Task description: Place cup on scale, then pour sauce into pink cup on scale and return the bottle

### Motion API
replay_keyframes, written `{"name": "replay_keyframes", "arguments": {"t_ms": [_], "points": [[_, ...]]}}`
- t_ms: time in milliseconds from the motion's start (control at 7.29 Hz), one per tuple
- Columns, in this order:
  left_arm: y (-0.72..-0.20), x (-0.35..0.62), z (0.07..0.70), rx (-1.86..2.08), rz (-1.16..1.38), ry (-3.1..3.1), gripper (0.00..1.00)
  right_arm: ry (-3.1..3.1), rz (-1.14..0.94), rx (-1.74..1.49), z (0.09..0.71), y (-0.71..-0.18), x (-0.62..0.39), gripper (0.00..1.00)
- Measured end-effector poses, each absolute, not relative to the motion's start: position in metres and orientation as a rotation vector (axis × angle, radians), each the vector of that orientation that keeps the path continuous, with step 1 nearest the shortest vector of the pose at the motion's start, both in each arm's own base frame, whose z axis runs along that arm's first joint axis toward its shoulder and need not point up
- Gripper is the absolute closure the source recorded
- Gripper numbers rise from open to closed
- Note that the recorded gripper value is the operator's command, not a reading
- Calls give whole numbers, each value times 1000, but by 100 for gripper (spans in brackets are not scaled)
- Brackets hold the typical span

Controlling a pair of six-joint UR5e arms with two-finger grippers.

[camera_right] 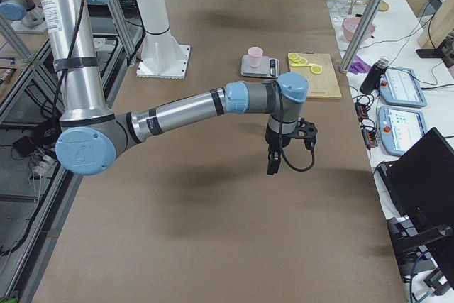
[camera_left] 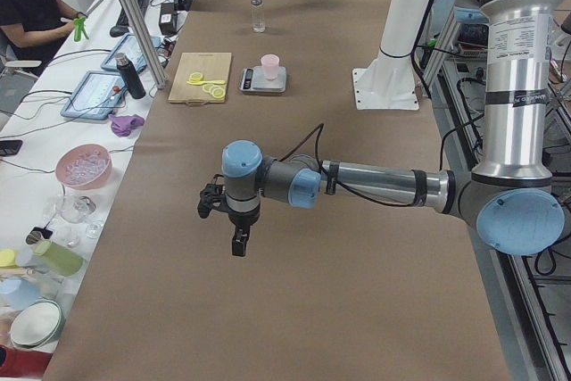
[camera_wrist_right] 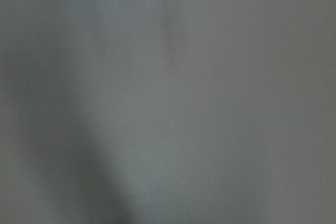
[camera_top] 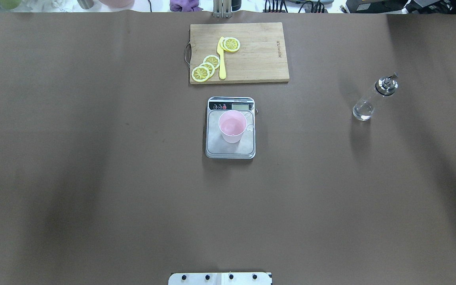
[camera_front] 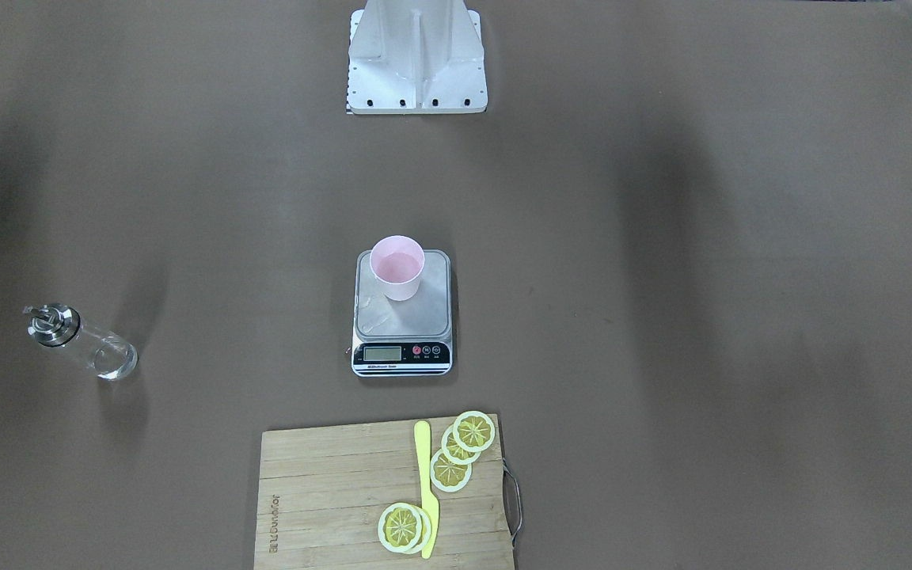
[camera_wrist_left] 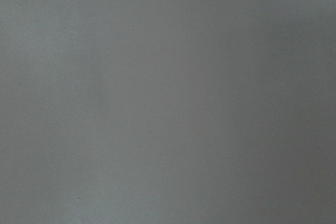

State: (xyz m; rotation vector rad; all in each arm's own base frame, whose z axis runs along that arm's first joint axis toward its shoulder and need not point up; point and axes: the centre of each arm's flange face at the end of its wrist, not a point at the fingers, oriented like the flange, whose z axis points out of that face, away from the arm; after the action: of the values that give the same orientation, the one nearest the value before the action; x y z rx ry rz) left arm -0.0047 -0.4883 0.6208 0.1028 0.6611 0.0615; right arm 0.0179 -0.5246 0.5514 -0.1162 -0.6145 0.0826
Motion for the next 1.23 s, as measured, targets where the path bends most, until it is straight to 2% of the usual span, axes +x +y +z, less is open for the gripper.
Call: {"name": "replay_keyframes", "arguments": {"t_ms": [685, 1234], "points": [[-475, -46, 663, 73, 151, 715, 2, -679, 9, -167, 604, -481, 39, 0], [-470, -57, 630, 32, 116, 755, 2, -713, 20, -179, 610, -474, 40, 0]]}}
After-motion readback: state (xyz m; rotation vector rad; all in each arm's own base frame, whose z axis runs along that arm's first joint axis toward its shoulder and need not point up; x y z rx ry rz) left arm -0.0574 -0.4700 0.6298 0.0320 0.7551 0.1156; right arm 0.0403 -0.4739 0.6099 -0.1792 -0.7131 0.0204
